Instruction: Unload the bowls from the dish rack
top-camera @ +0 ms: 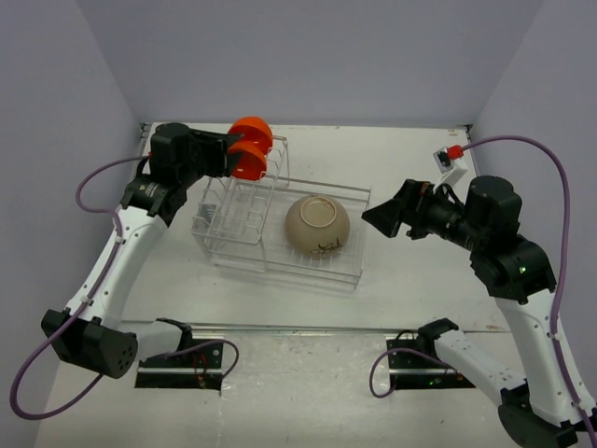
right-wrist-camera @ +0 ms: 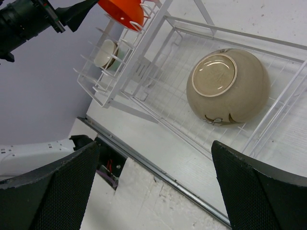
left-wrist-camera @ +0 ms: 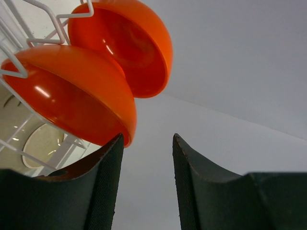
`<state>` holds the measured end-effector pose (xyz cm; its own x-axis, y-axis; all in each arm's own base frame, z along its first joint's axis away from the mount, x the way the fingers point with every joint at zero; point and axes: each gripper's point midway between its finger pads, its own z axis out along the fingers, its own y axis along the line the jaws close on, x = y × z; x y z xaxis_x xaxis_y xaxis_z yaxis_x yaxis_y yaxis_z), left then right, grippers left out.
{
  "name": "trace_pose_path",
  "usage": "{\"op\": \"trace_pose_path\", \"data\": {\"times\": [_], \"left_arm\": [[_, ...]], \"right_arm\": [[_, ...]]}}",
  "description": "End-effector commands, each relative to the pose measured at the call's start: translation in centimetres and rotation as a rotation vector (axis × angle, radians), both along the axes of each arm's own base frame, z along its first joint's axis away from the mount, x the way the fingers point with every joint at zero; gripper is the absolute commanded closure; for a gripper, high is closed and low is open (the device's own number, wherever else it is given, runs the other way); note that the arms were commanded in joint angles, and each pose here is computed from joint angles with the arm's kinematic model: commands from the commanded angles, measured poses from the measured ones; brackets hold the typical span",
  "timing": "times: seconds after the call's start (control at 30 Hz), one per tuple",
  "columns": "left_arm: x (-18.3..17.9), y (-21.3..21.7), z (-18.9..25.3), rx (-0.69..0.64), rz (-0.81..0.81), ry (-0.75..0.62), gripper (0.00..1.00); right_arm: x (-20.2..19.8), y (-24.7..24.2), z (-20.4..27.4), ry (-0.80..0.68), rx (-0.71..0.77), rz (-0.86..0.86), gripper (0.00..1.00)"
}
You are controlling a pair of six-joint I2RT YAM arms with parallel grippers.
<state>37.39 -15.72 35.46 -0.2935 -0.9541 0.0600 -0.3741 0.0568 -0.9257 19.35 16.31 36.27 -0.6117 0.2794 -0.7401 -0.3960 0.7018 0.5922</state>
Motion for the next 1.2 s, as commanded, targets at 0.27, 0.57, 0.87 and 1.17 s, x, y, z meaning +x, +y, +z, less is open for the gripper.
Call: {"op": "trace_pose_path", "data": {"times": [0.27,0.57,0.87,1.17], "left_arm": [[1.8,-0.2,-0.8,0.070,0.000,-0.013,0.54],[2.8,-0.1,-0.7,0.079,0.017,-0.049,0.79],[2.3,0.6,-1.0,0.087,0.047,-0.071,1.00],[1.3,0.2,-1.1,0.029,0.040,-0.176,1.00]], "right_arm": [[0.2,-0.1,1.4,-0.054,-0.008,0.002,0.01],[0.3,-0.2,1.1,-0.051,-0.016,-0.005,0.01],[0.5,0.1,0.8,-0.044,-0.018,0.010,0.01],[0.4,0.3,0.4,-0.031,-0.020,0.027,0.01]]}}
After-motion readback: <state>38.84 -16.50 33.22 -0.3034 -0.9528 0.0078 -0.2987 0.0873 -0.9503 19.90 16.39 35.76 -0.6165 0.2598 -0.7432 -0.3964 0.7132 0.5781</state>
